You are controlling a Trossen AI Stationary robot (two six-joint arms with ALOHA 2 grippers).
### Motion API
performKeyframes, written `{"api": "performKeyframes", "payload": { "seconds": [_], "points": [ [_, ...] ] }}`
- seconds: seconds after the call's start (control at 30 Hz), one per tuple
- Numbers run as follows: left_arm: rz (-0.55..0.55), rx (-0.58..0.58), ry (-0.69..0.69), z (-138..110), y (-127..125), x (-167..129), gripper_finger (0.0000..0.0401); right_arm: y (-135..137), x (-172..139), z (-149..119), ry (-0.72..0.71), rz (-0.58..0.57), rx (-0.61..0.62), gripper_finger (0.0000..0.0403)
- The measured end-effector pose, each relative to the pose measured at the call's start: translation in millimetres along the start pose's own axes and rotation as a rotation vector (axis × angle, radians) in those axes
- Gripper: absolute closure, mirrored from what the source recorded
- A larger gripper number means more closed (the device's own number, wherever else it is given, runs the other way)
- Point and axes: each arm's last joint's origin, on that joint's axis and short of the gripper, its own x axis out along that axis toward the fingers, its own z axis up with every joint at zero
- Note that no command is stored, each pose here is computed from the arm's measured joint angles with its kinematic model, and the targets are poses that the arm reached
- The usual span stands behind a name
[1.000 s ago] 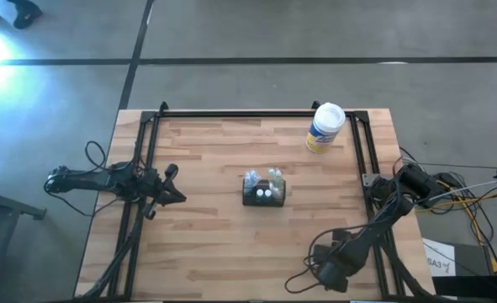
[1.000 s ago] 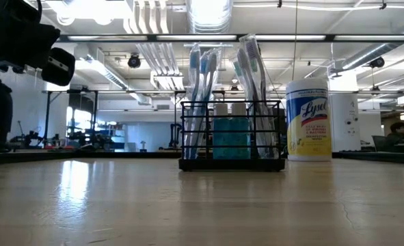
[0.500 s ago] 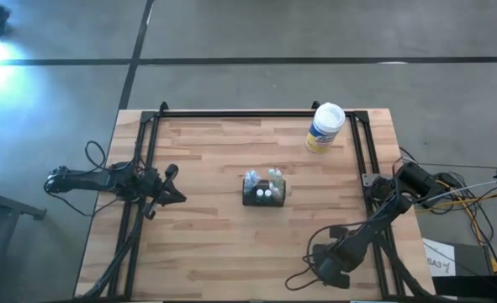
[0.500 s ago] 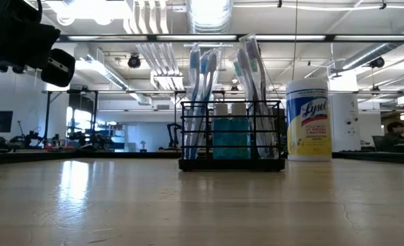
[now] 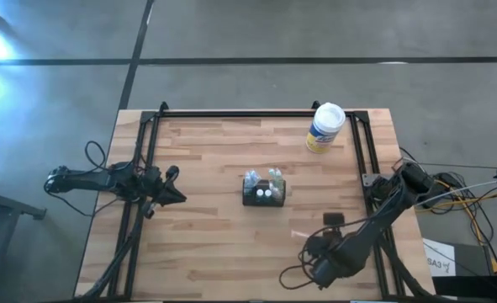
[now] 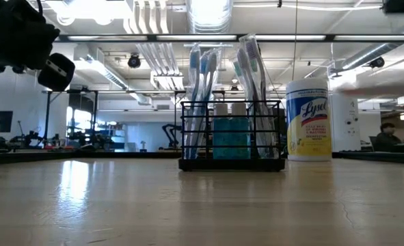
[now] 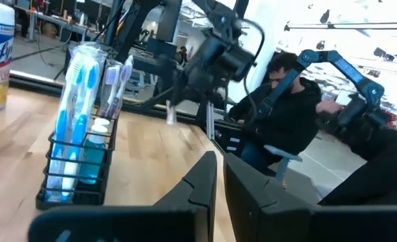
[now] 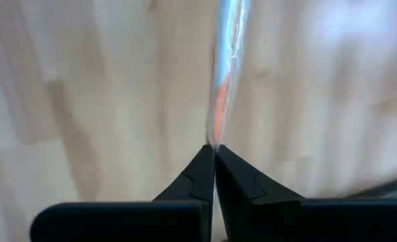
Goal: Pick & Place toothbrushing station
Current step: Put the orange toothbrush into the wire organizer
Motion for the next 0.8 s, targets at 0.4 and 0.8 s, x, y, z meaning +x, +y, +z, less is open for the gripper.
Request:
{"api": "performKeyframes", "payload": {
  "seconds": [0.4, 0.8],
  "points": [
    [-0.118, -0.085, -0.136, 17.0, -6.9, 5.9, 0.0393, -32.1, -59.8, 61.2, -0.342, -0.374, -0.262, 0.0394],
    [-0.063, -0.167, -0.01, 31.6, -6.9, 28.2, 0.0326, -41.1, -57.1, 140.5, -0.338, -0.861, -0.596, 0.0392]
  ]
}}
